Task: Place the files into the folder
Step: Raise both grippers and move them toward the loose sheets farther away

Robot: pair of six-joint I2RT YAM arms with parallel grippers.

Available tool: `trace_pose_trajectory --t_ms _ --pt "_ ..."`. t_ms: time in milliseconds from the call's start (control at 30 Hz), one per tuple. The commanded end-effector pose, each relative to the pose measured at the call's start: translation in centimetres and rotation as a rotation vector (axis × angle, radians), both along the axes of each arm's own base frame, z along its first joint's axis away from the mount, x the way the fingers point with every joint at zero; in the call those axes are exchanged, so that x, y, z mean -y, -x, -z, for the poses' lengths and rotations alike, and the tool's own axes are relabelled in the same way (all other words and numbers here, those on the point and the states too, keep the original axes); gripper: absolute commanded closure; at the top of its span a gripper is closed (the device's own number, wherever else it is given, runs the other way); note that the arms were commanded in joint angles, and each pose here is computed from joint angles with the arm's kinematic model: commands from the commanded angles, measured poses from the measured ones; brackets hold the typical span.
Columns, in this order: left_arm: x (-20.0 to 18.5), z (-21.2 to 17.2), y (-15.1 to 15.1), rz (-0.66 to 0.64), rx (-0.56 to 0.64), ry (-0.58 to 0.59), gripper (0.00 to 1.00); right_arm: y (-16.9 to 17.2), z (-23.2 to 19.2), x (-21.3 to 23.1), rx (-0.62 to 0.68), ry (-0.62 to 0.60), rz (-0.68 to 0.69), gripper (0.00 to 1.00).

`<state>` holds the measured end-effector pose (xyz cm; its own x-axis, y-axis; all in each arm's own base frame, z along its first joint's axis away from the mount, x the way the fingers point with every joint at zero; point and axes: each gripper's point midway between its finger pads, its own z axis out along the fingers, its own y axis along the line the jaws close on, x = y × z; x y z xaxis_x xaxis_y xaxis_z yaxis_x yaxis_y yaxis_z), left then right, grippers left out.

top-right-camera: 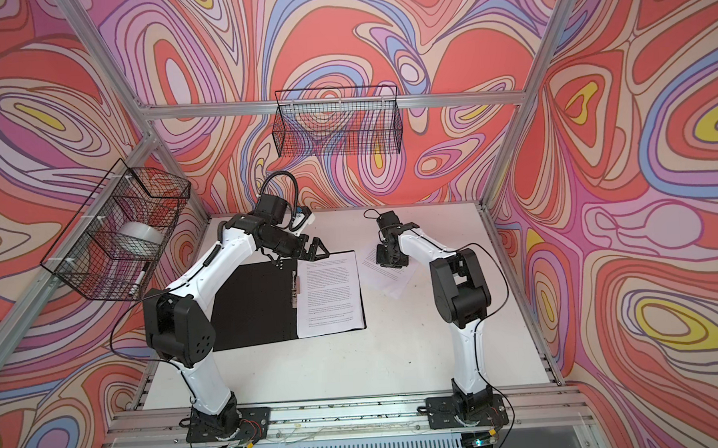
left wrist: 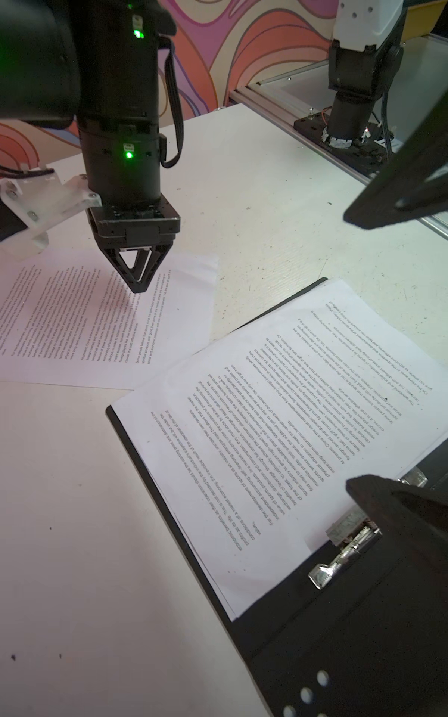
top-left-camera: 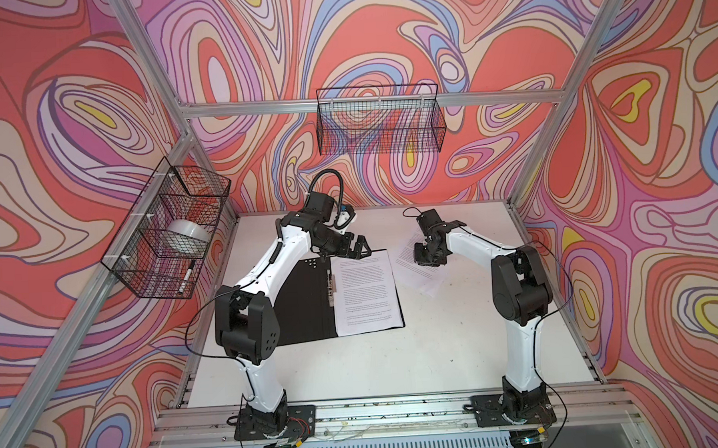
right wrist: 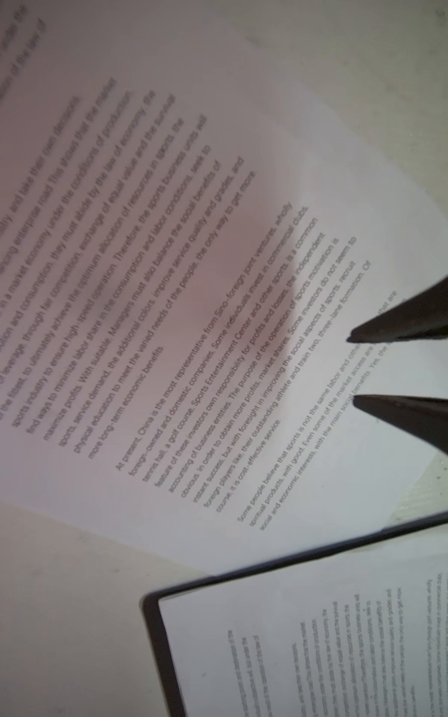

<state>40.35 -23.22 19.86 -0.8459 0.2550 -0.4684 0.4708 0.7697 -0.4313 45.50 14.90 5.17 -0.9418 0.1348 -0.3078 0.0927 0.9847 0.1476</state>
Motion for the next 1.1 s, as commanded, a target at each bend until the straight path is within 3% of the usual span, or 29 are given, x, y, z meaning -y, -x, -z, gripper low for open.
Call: trace_pose_trajectory --t_ms 0,200,533,733,1067 --pt "2.9 1.0 -0.1 0.057 -0.028 -0.003 0.0 -0.5 -0.3 2.3 0.017 0.015 0.062 0.73" --pt "8.7 4.0 -1.0 0.127 -0.037 -0.015 0.0 0.6 -2.6 5.0 0.076 -0.059 0.166 0.73" --pt "16.4 10.9 -4.4 0.153 -0.003 -0.097 0.0 5.1 -6.9 6.6 0.134 -0.105 0.215 0.73" --pt "16.2 12.9 -6.9 0.074 0.081 -0.199 0.0 7.2 -7.9 6.5 0.137 -0.146 0.235 0.73" --pt "15.6 14.4 -9.2 0.048 0.17 -0.275 0.0 8.6 -7.1 6.9 0.095 -0.129 0.246 0.73"
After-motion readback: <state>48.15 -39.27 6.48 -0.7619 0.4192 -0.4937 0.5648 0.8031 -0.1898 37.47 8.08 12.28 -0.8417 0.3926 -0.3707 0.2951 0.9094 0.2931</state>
